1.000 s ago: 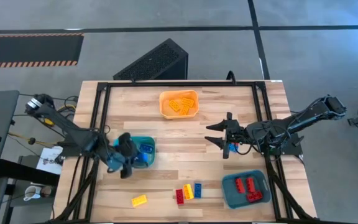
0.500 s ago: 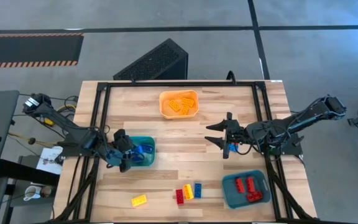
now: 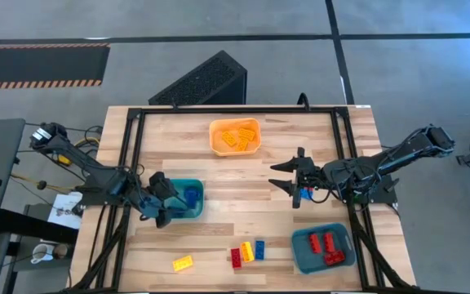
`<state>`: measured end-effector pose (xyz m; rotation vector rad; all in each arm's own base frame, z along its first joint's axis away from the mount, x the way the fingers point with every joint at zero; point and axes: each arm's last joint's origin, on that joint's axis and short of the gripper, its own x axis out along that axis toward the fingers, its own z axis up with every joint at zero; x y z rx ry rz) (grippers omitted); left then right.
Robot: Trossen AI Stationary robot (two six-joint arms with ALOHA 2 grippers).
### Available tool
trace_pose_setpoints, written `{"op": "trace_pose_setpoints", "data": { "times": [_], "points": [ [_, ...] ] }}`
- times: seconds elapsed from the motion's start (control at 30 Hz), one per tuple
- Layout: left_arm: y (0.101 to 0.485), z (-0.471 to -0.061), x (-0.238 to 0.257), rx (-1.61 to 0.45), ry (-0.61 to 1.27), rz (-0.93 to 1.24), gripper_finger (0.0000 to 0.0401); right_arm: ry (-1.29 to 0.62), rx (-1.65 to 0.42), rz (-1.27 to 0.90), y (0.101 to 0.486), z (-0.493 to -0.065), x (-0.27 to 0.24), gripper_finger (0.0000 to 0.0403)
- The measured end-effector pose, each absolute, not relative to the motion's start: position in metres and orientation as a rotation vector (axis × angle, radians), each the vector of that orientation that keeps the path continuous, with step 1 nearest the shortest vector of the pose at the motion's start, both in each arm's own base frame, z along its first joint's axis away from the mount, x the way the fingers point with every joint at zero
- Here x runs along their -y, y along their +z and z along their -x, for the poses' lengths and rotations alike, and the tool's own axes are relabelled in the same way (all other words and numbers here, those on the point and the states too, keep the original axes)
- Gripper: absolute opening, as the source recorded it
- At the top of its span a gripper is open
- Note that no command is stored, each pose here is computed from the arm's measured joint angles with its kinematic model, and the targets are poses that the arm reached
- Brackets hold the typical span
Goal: Sort & place blocks by color
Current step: Put the yellow game piece into the orange bin
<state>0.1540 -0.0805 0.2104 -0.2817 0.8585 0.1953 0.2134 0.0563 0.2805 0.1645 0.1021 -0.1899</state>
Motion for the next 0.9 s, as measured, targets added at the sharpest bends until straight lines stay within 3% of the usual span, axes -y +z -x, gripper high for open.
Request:
{"op": "trace_pose_setpoints", "data": {
  "times": [0.1, 0.23, 0.53, 0.73, 0.9],
  "points": [
    [0.216, -0.155, 0.082, -0.863, 0.165, 0.302, 0.0312, -0.19, -0.102, -0.165, 0.281, -0.213, -0.056, 0.0235],
    [0.233, -0.161, 0.086, -0.814, 0.117, 0.326, 0.0322, -0.19, -0.102, -0.164, 0.281, -0.213, -0.056, 0.0235],
    [0.258, -0.185, 0.105, -0.664, -0.064, 0.308, 0.0256, -0.189, -0.097, -0.218, 0.281, -0.213, -0.056, 0.0235],
    [0.242, -0.219, 0.134, -0.808, -0.249, 0.317, 0.022, -0.19, -0.096, -0.241, 0.28, -0.214, -0.056, 0.0235],
    [0.232, -0.245, 0.161, -0.994, -0.333, 0.295, 0.0217, -0.19, -0.095, -0.244, 0.28, -0.214, -0.056, 0.0235]
  ]
}}
